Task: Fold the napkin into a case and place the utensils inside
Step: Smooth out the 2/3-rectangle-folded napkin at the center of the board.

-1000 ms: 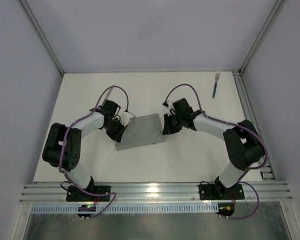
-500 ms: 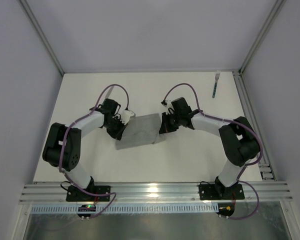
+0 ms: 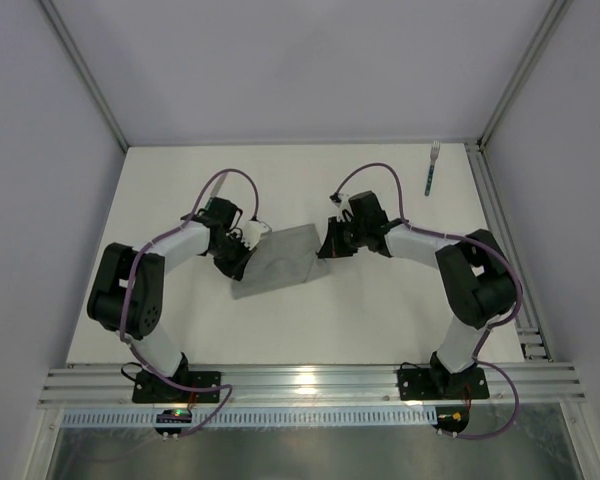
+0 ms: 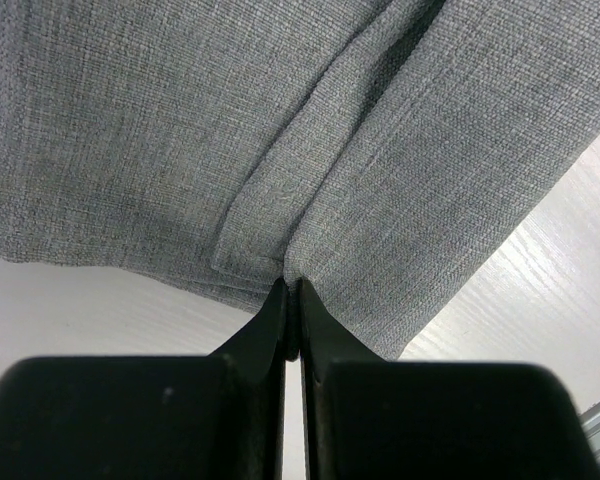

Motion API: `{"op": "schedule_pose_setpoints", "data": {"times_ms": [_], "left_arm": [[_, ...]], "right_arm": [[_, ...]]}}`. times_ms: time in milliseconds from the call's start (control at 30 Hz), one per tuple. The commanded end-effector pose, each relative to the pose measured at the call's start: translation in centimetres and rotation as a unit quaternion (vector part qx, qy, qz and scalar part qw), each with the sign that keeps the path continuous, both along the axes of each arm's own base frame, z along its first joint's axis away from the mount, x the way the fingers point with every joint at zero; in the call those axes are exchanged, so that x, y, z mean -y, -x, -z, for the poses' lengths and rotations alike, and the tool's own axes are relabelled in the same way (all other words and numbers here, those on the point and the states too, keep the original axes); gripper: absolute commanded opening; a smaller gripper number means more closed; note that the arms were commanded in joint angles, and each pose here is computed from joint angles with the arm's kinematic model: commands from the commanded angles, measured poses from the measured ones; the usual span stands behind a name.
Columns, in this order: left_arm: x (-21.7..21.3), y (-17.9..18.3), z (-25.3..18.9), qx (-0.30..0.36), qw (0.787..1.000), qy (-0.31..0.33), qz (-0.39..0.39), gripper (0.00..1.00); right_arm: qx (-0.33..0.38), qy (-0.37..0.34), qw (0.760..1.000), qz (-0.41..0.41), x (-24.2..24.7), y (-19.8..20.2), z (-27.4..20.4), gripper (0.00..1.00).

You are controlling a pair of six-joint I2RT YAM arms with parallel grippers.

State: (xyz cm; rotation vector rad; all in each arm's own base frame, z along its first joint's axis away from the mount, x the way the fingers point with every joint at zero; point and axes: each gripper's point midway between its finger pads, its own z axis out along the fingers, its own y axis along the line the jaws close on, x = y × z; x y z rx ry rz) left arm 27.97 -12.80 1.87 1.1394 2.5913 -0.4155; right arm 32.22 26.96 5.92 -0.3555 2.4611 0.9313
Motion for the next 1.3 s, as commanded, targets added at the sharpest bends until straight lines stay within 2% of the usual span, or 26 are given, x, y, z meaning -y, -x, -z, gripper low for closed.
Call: {"op": "schedule_pose_setpoints", "data": {"times_ms": [0, 100, 233, 333, 500, 567, 700, 933, 1000, 1100, 1267], "left_arm": [[-0.3, -2.1, 0.4, 0.032, 0.999, -0.015, 0.005, 0.02], [-0.5, -2.2, 0.4, 0.035, 0.999, -0.019, 0.004, 0.02], [-0.6, -2.3, 0.4, 0.037, 0.999, -0.023, 0.003, 0.02], [-0.5, -2.3, 0.4, 0.037, 0.999, -0.021, 0.003, 0.02], [-0.5, -2.1, 0.1, 0.036, 0.999, -0.018, -0.001, 0.02], [-0.5, -2.1, 0.0, 0.036, 0.999, -0.017, -0.004, 0.03], [-0.6, -1.9, 0.1, 0.034, 0.999, -0.020, -0.008, 0.04], [-0.8, -2.0, 0.0, 0.037, 0.999, -0.025, -0.010, 0.08], [-0.8, -1.9, 0.1, 0.033, 0.999, -0.025, -0.012, 0.09], [-0.9, -1.9, 0.1, 0.033, 0.999, -0.026, -0.013, 0.10], [-1.6, -2.2, -0.1, 0.047, 0.998, -0.044, -0.028, 0.13]], "right_arm": [[-0.007, 0.002, 1.000, 0.015, 0.0, -0.8, 1.5, 0.03], [-0.010, 0.016, 1.000, 0.024, 0.6, -0.8, 2.5, 0.05], [0.009, 0.027, 0.999, 0.033, 1.2, -1.2, 1.7, 0.23], [0.036, 0.041, 0.998, 0.034, 1.7, -1.7, -0.2, 0.31], [0.109, 0.072, 0.991, 0.042, 2.4, -2.6, -4.5, 0.34], [0.121, 0.094, 0.988, 0.033, 2.2, -2.3, -4.5, 0.34], [0.120, 0.087, 0.989, -0.011, -0.8, -0.3, -3.4, 0.33], [0.088, 0.018, 0.995, -0.038, -3.9, 0.4, -1.5, 0.11], [0.077, 0.000, 0.996, -0.037, -4.5, -0.2, -0.8, 0.10], [0.062, -0.011, 0.998, -0.020, -4.2, -1.0, 0.2, 0.06], [0.031, 0.022, 0.999, 0.003, -1.8, -0.4, 3.8, 0.03]]}}
